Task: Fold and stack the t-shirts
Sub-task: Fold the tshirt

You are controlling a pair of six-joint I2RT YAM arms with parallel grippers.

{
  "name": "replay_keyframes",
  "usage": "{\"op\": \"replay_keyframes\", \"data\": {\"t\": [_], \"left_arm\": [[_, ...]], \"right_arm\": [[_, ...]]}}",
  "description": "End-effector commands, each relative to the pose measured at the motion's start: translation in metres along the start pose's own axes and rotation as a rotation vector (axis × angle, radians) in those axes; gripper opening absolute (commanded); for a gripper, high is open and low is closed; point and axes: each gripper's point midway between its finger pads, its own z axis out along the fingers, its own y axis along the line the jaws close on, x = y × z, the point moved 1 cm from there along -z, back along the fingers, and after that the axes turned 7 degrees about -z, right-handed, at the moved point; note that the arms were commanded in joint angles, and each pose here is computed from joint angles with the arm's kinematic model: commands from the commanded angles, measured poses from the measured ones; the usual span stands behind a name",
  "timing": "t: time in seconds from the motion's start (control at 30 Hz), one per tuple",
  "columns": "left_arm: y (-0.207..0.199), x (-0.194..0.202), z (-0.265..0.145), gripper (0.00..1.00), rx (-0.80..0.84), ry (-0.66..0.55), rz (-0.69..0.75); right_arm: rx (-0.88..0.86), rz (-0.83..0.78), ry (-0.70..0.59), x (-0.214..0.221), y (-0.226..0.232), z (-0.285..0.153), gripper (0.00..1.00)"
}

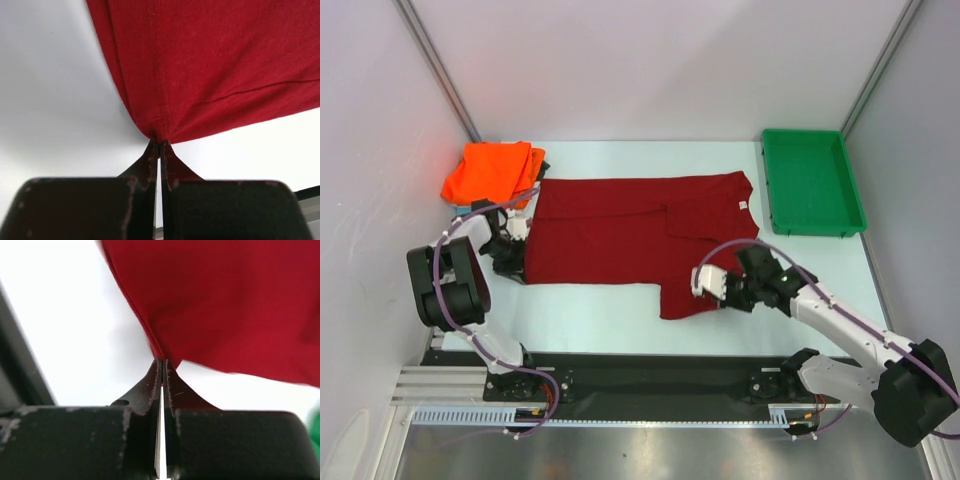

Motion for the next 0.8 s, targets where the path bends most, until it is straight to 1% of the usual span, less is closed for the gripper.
{"op": "replay_keyframes", "data": {"t": [0.0,0.17,0.3,0.47,0.67,0.77], "left_arm": [[0.007,-0.026,-0.034,0.00,-0.067,-0.124,0.082],[0.003,-0.040,-0.051,0.00,-0.053,-0.166,0.116],[-0.006,-0.055,-0.063,0.00,-0.034,-0.197,0.141],[-0.015,-0.073,-0.077,0.01,-0.015,-0.234,0.171],[-0.026,-0.087,-0.080,0.00,0.000,-0.217,0.222],[-0.029,-0.097,-0.081,0.00,0.005,-0.222,0.224]], "right_arm": [[0.141,0.069,-0.107,-0.036,-0.046,-0.035,0.00],[0.268,0.104,-0.144,-0.051,-0.086,-0.073,0.00],[0.335,0.130,-0.158,-0.055,-0.105,-0.092,0.00],[0.420,0.153,-0.168,-0.055,-0.129,-0.111,0.00],[0.483,0.154,-0.174,-0.058,-0.153,-0.126,0.00],[0.504,0.149,-0.176,-0.059,-0.164,-0.128,0.00]]}}
